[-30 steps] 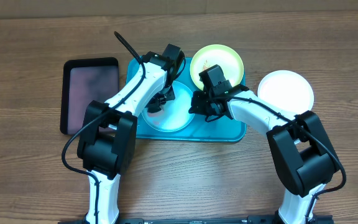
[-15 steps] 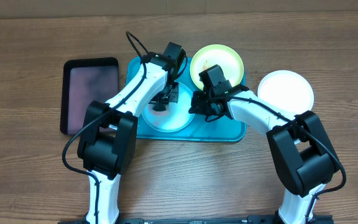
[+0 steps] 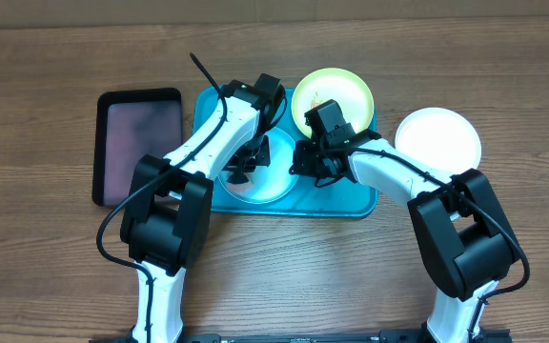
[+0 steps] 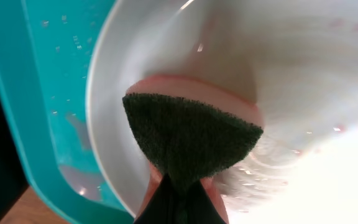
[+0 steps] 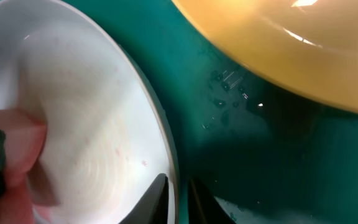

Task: Clean dirty plates on tray and stack at the side
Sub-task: 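Scrub the light-blue plate with the sponge in the left gripper, then lift the left gripper away and raise the light-blue plate with right gripper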

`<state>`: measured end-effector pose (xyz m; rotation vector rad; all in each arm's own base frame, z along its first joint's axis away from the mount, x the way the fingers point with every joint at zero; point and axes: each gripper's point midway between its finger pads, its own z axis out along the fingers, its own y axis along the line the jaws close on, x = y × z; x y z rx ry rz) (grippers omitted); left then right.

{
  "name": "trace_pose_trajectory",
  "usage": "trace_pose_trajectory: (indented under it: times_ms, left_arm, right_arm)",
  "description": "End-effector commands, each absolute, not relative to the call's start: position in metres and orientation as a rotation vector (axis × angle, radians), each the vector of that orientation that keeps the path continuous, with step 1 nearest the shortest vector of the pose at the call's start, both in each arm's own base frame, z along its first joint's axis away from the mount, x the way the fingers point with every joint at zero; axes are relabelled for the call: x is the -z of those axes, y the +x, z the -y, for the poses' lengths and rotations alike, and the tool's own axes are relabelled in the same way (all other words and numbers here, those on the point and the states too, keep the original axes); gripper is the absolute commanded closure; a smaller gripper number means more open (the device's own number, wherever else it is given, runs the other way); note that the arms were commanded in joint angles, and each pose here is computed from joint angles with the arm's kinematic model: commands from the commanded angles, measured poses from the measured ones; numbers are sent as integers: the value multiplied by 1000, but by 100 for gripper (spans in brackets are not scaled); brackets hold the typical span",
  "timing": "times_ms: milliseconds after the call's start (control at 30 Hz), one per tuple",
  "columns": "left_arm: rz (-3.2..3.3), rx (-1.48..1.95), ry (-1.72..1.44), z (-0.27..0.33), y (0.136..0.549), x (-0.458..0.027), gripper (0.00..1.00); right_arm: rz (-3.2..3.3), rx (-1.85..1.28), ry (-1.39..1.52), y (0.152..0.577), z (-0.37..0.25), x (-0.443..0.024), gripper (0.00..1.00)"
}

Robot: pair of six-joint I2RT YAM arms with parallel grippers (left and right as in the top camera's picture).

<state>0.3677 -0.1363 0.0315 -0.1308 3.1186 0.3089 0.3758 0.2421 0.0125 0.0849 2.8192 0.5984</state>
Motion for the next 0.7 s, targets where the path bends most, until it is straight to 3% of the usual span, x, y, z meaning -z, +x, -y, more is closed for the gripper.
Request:
trace_pose_trajectory:
  times_ms: [0,300,667]
  left_arm:
    - [-3096,-250,-118,141,384,-39,96]
    - [-2957,-135,-212,131,432,-116,96]
    - [-2931,-126,-196,132,440,-115,96]
  right_arm:
    - [-2823,-607,76,377,-247,-10,96]
    - [-2801,-630,7,376,-249,-24,96]
    - [-2752,-551,-7,359,-228,-93,96]
